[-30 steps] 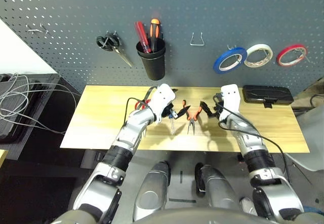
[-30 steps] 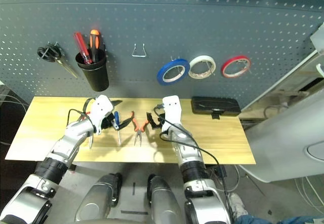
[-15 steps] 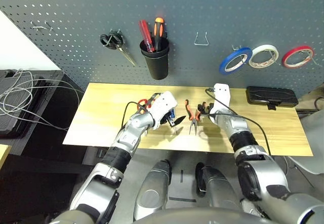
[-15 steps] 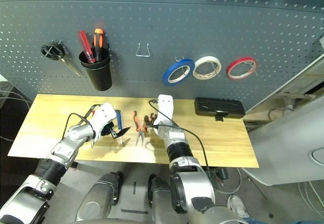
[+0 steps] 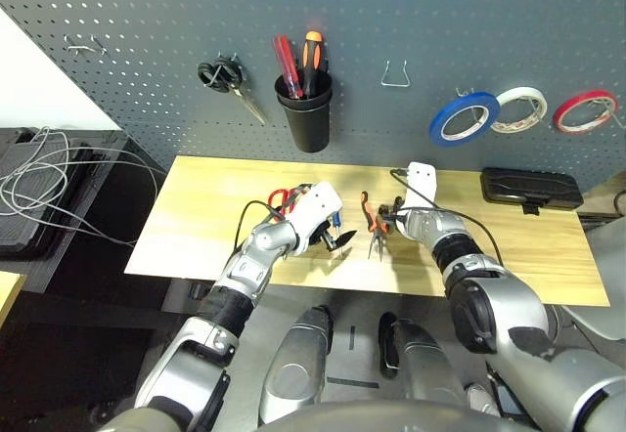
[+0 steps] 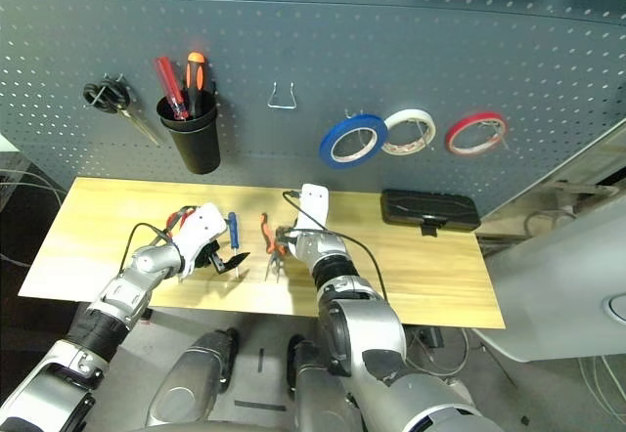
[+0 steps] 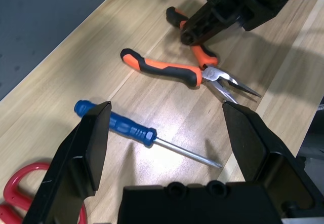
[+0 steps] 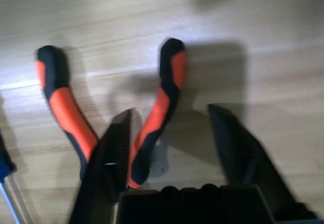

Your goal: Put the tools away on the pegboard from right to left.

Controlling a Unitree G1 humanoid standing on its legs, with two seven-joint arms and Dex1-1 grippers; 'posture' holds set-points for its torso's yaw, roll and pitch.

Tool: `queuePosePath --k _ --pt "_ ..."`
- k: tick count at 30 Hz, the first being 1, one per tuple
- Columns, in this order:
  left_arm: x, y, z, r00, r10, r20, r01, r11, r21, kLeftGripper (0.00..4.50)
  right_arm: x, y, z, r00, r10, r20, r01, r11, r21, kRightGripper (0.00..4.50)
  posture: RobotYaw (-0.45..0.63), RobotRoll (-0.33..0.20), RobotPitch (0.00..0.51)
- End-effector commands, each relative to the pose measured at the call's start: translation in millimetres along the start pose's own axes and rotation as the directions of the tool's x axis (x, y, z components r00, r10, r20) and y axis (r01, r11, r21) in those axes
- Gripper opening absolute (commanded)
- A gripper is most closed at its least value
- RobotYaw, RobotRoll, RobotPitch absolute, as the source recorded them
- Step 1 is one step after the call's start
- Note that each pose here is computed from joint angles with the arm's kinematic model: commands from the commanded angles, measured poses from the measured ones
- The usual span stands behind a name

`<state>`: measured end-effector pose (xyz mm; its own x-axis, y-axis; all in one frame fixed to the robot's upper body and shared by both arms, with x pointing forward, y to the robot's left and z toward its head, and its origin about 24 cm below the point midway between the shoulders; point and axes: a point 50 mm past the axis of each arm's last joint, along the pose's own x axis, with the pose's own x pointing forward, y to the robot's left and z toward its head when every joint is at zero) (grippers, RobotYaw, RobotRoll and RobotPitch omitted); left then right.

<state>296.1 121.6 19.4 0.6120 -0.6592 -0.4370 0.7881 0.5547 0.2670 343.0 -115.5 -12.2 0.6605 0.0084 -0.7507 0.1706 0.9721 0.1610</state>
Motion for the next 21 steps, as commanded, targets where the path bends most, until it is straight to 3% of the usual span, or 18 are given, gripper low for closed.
queuePosePath --k 1,4,6,16,21 --pt "-1 -3 -5 1.0 -0.008 -0.014 0.007 1.0 -0.012 4.5 2 -8 -10 0.997 -0.04 -0.058 0.044 0.997 0.07 1.75 0.22 0.0 0.209" --pt "-1 -2 -3 1.0 -0.002 -0.007 0.002 1.0 -0.011 4.5 3 -11 -8 0.998 -0.044 -0.047 0.048 0.997 0.067 0.7 0.22 0.0 0.203" --pt "-1 -1 -3 1.0 0.003 0.001 -0.003 1.0 -0.008 4.5 3 -13 -6 0.999 -0.04 -0.034 0.042 0.998 0.053 0.26 0.21 0.0 0.194" --pt "-11 12 19 0.967 0.133 0.218 -0.137 0.99 0.007 4.5 -7 2 19 0.968 0.224 0.111 -0.198 0.959 -0.204 0.26 0.2 0.0 0.176" --pt "-22 10 36 0.91 0.155 0.384 -0.168 0.986 0.001 4.5 -41 10 43 0.889 0.392 0.237 -0.326 0.905 -0.275 0.26 0.18 0.0 0.174"
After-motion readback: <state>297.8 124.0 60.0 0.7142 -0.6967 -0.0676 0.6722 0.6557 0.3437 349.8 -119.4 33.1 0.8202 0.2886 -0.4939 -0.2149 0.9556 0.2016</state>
